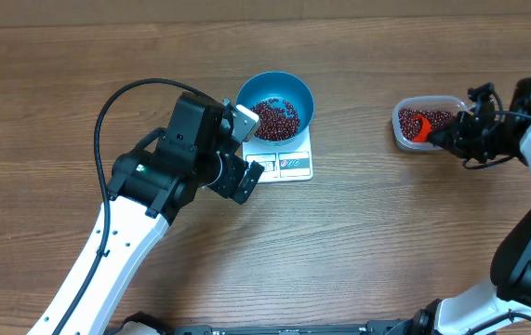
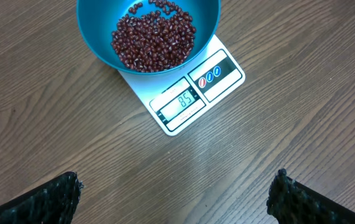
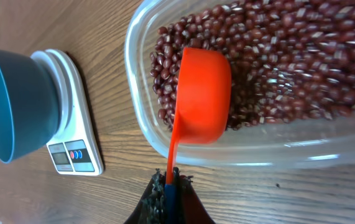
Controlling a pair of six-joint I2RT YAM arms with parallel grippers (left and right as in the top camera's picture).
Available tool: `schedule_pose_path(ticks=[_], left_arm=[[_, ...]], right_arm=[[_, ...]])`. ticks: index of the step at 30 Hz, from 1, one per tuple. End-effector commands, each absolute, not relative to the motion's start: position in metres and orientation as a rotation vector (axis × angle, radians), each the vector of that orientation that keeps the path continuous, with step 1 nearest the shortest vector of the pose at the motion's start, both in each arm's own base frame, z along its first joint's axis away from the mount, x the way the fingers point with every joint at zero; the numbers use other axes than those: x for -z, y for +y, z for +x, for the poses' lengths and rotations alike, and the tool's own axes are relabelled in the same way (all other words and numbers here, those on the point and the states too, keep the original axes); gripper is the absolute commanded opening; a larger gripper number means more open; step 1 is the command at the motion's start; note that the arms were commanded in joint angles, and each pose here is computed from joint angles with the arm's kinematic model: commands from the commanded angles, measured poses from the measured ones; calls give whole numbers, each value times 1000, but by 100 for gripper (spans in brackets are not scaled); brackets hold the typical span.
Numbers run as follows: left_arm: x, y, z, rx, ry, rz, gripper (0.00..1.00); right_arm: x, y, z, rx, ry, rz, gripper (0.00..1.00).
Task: Scoop item into bowl and weigh 150g on scale
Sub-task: 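Dip the red scoop into the tub beans with the right gripper, then lift the filled scoop and carry it left over the teal bowl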
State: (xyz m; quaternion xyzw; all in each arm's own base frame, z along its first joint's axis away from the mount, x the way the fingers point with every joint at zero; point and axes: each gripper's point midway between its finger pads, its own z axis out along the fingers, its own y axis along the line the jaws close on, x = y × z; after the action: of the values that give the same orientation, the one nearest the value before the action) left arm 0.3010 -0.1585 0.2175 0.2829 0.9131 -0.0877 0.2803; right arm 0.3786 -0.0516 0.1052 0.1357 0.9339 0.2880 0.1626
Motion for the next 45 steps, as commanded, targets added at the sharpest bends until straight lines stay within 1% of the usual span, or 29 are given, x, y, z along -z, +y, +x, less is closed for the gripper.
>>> schedule_pose_path(ticks=[1, 18, 26, 33, 37, 45], left_arm=[[-217, -156, 300, 219, 2440, 776, 100], [-217, -157, 300, 219, 2439, 778, 100], [-217, -157, 300, 219, 2439, 778, 100], [-217, -157, 300, 219, 2439, 778, 100], [-217, -157, 300, 220, 2439, 778, 100], [-217, -157, 300, 219, 2439, 778, 100]], right_arm=[[-110, -56, 378, -894, 2617, 420, 4], [-128, -82, 368, -1075, 2468, 564, 4], [-153, -75, 372, -1249, 2321, 510, 4], [-179, -63, 377, -1407, 2182, 447, 4], [-186, -52, 380, -1447, 2161, 402, 4], [-209, -1, 389, -1536, 2156, 202, 4]])
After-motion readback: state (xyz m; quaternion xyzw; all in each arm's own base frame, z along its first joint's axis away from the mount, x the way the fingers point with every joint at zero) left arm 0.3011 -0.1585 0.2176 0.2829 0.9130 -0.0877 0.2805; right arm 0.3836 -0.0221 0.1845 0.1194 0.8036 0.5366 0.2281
